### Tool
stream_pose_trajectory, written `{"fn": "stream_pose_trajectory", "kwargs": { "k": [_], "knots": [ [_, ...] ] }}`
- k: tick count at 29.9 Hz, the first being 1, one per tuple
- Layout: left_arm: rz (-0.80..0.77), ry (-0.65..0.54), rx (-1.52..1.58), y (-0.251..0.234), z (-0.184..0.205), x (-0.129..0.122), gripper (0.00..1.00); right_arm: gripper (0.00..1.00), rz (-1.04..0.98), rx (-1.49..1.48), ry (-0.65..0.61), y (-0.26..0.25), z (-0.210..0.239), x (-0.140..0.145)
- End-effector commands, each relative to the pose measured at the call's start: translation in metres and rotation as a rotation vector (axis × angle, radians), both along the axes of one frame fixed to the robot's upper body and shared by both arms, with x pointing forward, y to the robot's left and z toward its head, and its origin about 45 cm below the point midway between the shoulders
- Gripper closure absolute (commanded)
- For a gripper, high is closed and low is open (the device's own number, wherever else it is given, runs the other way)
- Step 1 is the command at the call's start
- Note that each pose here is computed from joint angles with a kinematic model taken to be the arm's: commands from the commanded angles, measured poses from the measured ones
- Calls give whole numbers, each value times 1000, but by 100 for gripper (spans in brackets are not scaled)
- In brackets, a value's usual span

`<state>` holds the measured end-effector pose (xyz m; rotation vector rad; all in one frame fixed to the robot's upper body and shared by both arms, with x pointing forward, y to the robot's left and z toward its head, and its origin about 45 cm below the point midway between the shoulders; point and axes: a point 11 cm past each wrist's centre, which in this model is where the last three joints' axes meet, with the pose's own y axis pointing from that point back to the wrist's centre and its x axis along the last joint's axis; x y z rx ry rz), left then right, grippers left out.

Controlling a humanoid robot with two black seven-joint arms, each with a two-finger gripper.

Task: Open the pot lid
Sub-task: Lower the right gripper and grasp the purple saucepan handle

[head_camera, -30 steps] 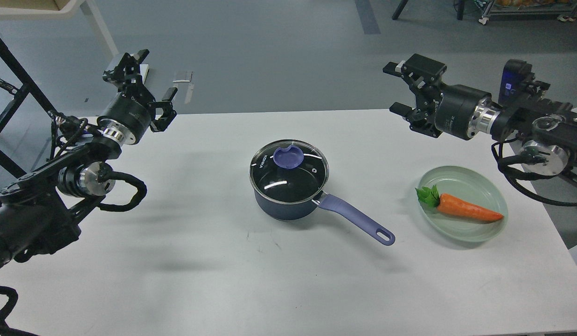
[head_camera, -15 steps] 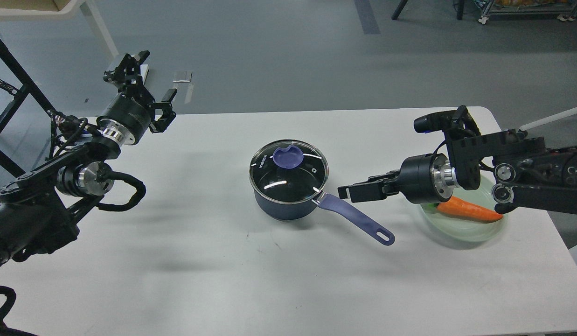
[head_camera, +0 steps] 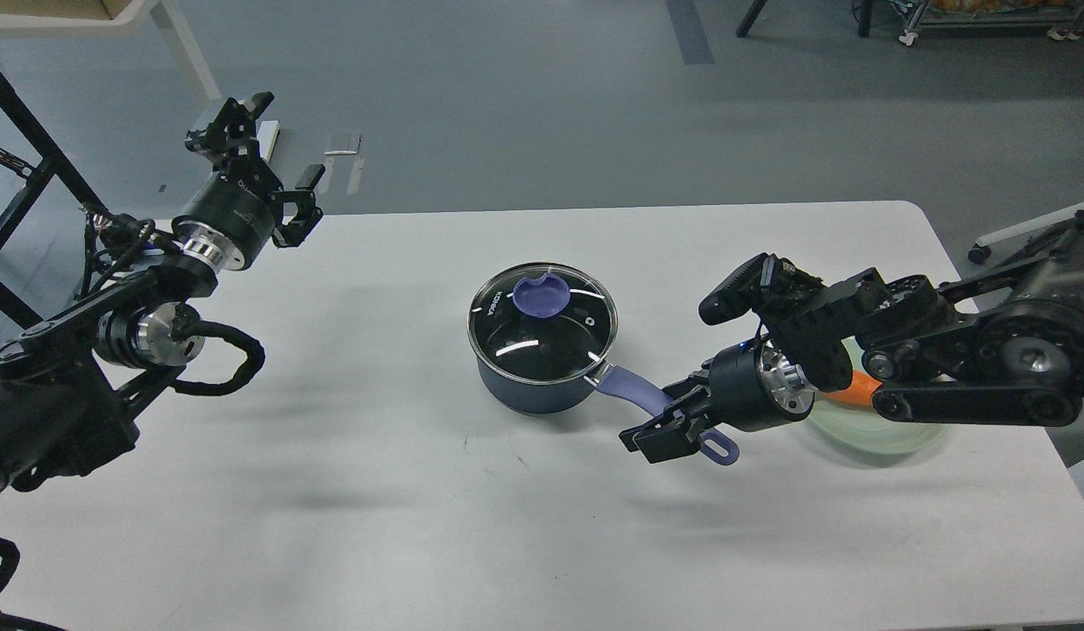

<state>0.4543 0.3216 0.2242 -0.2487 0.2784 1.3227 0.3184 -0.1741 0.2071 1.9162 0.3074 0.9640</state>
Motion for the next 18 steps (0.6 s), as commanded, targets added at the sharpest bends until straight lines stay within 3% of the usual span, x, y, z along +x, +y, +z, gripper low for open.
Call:
{"fn": "stream_pose_trajectory", "kwargs": {
  "k": [1, 11, 18],
  "knots": [
    [1, -2, 2, 2, 1, 0, 1, 28, 42, -59, -29, -8, -2, 1],
    [-6, -6, -2, -1, 2, 0, 1, 43, 51, -89, -39, -14, -2, 2],
    [-1, -9, 5, 5, 5, 0, 1, 46, 48, -86, -39, -13, -1, 2]
  ]
}}
